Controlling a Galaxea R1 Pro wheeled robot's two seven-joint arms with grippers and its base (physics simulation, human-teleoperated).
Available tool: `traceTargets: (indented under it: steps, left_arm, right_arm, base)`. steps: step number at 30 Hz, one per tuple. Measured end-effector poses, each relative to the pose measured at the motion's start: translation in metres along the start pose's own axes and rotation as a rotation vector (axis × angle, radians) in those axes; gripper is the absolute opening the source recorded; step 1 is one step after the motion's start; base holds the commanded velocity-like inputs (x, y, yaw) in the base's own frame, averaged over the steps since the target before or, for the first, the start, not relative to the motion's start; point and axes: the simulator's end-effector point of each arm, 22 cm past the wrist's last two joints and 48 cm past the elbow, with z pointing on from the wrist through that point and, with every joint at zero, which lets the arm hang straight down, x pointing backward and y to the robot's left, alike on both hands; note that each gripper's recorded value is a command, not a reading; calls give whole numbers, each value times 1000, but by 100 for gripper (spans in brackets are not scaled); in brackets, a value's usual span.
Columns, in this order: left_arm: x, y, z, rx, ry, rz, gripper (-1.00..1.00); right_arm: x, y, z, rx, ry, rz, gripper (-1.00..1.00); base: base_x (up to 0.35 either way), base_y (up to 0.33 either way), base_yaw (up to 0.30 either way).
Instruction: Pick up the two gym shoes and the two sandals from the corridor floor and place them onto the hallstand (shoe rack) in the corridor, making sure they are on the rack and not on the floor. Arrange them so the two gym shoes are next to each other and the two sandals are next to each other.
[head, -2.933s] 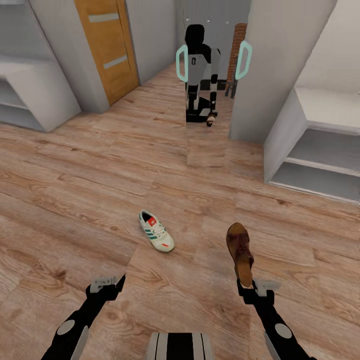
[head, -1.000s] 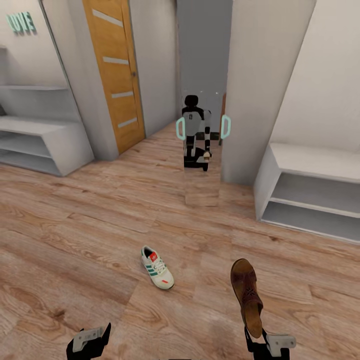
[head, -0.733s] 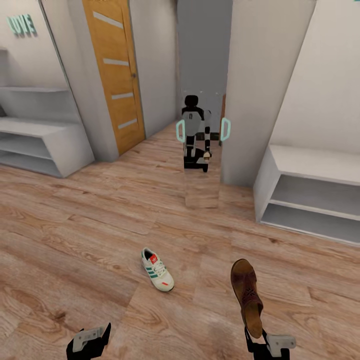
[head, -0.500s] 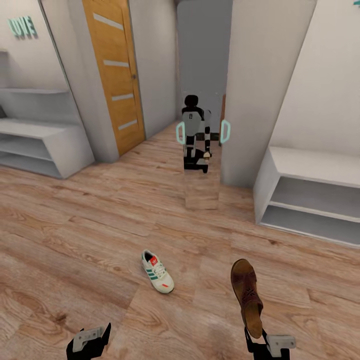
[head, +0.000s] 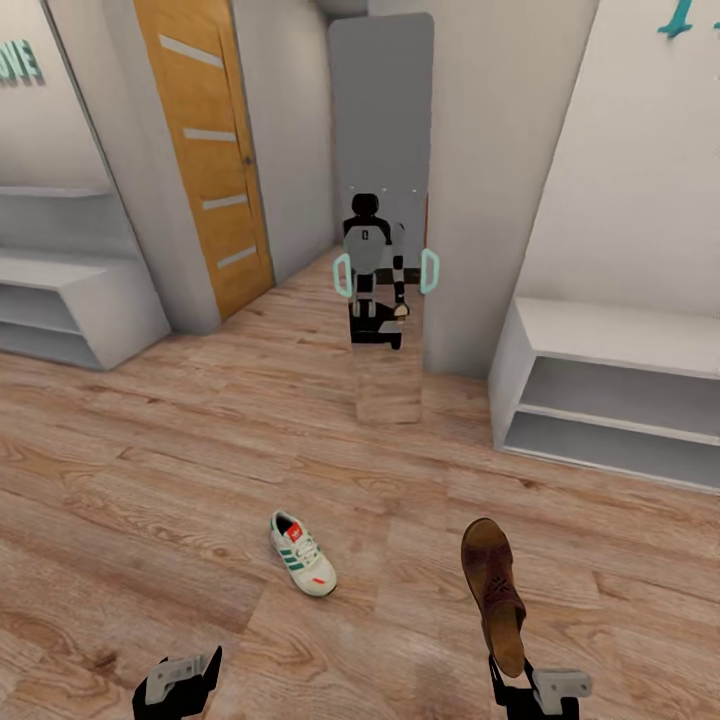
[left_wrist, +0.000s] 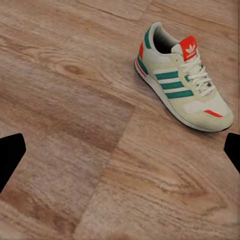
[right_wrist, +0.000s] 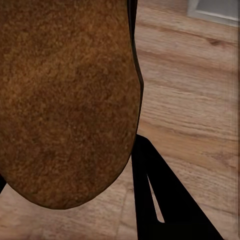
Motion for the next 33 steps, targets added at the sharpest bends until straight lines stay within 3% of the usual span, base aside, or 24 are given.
traceTargets:
  steps: [20, 33]
  left_arm:
    - [0, -2, 0, 5, 0, 4, 100]
    - [0, -2, 0, 6, 0, 6, 100]
  right_arm:
    - [-1, 1, 0, 0, -3, 1, -100]
    - [-1, 1, 0, -1, -2, 1, -100]
  base:
    - [39, 0, 2]
    - [96, 0, 232]
